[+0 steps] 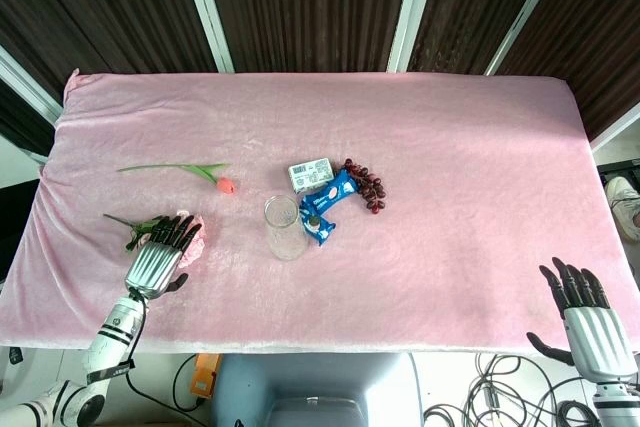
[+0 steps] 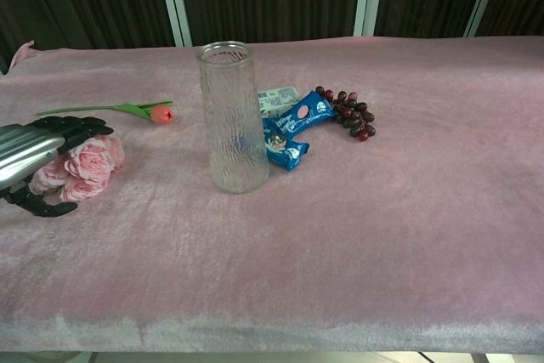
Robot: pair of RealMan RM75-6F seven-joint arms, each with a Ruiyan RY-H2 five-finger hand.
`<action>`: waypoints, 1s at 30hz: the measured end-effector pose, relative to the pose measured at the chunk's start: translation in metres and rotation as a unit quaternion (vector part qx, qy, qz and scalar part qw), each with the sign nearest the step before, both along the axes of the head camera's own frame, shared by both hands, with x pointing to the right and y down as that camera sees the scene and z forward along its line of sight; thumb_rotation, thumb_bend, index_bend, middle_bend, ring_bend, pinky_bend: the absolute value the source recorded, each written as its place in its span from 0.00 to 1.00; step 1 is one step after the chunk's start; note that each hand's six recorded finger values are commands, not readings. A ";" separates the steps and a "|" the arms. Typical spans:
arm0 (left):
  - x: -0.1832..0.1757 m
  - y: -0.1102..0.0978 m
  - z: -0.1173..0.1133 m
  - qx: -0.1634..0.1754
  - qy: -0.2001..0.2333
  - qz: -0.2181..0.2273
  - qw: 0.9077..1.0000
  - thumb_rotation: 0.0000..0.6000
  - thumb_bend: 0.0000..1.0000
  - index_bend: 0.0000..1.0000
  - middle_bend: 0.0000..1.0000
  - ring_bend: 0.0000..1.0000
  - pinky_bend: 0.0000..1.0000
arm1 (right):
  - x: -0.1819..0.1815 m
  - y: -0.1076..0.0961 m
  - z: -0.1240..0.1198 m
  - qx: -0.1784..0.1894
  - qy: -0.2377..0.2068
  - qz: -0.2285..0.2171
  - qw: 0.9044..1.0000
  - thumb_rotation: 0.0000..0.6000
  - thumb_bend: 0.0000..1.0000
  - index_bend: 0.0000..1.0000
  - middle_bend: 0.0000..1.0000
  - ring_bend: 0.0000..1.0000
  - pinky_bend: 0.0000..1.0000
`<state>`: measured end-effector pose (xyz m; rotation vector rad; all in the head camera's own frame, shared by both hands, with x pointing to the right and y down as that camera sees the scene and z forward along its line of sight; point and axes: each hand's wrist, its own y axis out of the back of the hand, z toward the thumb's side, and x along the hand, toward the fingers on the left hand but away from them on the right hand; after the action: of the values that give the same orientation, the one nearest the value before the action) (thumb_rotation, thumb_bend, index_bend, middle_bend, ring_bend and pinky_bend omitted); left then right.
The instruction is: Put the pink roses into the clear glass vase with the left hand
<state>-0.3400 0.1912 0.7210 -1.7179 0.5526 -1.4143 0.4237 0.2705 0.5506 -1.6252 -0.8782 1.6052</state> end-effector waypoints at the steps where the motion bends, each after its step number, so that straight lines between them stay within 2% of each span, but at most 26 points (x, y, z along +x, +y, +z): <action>1: 0.000 -0.001 0.000 0.001 -0.001 0.000 1.000 1.00 0.26 0.00 0.00 0.00 0.00 | 0.000 0.000 0.000 0.000 0.000 0.000 1.000 1.00 0.30 0.00 0.00 0.00 0.00; 14: 0.000 -0.014 0.015 0.000 -0.014 -0.006 1.000 1.00 0.28 0.00 0.00 0.00 0.03 | 0.000 -0.003 0.000 0.000 -0.002 0.000 1.000 1.00 0.30 0.00 0.00 0.00 0.00; 16: 0.000 -0.016 0.020 -0.003 -0.016 -0.007 1.000 1.00 0.29 0.01 0.05 0.02 0.06 | 0.001 -0.003 -0.001 0.002 -0.003 0.002 1.000 1.00 0.30 0.00 0.00 0.00 0.00; 18: -0.001 -0.018 0.025 -0.008 -0.016 -0.010 1.000 1.00 0.30 0.08 0.15 0.09 0.10 | 0.002 -0.002 -0.003 0.003 -0.002 0.004 1.000 1.00 0.30 0.00 0.00 0.00 0.00; 21: -0.003 -0.021 0.030 -0.009 -0.016 -0.014 1.000 1.00 0.33 0.26 0.28 0.20 0.17 | 0.004 -0.002 -0.004 0.004 -0.002 0.005 1.000 1.00 0.30 0.00 0.00 0.00 0.00; 23: -0.004 -0.023 0.033 -0.006 -0.016 -0.014 1.000 1.00 0.39 0.37 0.37 0.28 0.24 | 0.004 -0.002 -0.004 0.004 -0.001 0.006 1.000 1.00 0.30 0.00 0.00 0.00 0.00; 27: -0.002 -0.026 0.035 0.002 -0.009 -0.017 1.000 1.00 0.49 0.49 0.50 0.39 0.40 | 0.004 -0.001 -0.003 0.002 0.001 0.005 1.000 1.00 0.30 0.00 0.00 0.00 0.00; 30: -0.001 -0.030 0.032 0.017 -0.002 -0.021 1.000 1.00 0.53 0.58 0.60 0.48 0.53 | 0.004 -0.002 -0.003 0.002 0.000 0.006 1.000 1.00 0.30 0.00 0.00 0.00 0.00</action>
<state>-0.3412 0.1616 0.7529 -1.6850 0.6108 -1.4294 0.4279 0.2690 0.5477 -1.6197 -0.8913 1.6104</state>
